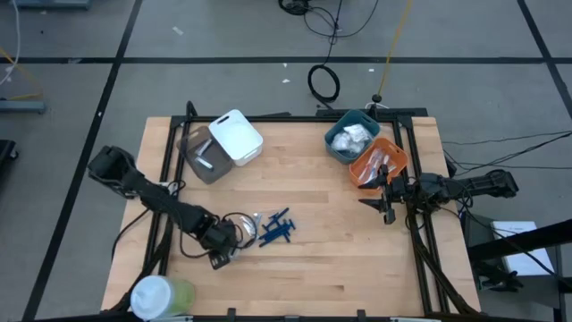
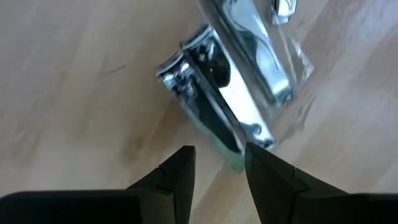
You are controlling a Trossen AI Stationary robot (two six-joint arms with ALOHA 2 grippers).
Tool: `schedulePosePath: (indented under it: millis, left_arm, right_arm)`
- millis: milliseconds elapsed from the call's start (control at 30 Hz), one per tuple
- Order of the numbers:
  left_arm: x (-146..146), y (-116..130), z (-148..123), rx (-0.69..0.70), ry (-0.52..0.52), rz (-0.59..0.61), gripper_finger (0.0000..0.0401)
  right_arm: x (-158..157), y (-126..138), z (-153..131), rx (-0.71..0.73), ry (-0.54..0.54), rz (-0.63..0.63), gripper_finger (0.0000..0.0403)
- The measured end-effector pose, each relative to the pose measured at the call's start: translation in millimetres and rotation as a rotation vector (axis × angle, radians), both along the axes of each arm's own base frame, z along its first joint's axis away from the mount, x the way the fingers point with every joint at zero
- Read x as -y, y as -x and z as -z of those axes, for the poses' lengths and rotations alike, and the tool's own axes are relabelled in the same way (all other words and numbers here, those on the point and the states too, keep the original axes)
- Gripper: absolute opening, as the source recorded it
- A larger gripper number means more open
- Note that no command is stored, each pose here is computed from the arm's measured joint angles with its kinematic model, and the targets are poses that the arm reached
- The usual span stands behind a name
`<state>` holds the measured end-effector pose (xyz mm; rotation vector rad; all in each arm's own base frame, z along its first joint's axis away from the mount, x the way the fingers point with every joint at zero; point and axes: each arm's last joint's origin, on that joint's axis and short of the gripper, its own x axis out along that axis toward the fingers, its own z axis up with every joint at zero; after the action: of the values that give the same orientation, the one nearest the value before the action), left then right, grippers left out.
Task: Pick & Place Travel size toiletries
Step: Put the silver nail cutter into the black bin
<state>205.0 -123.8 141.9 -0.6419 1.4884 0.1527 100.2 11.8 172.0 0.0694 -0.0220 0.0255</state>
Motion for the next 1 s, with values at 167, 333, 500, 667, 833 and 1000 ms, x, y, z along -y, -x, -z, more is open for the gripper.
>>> schedulePosePath:
  millis: [167,333,500,667,833,1000]
  left_arm:
    - [-0.7,-14.0,6.8,0.042,0.049,-0.048,0.0136]
    - [-7.7,-24.3,7.3,0.116,0.036,-0.062,0.0136]
    - [-18.2,-29.3,7.5,0.171,-0.061,-0.071,0.0136]
    - [-29.8,-30.1,8.8,0.161,-0.147,-0.105,0.0136]
    - [-40.1,-26.3,10.3,0.108,-0.227,-0.119,0.0136]
    - [-47.4,-26.8,10.9,0.101,-0.269,-0.14,0.0136]
  right_arm:
    - [0.0,0.0,0.0,0.0,0.0,0.0,0.0192]
    - [0.0,0.0,0.0,0.0,0.0,0.001,0.0194]
    - [0.0,0.0,0.0,0.0,0.0,0.0,0.0192]
    - [0.0,0.0,0.0,0.0,0.0,0.001,0.0192]
    - [0.0,0.0,0.0,0.0,0.0,0.0,0.0194]
    - [0.0,0.0,0.0,0.0,0.0,0.0,0.0193]
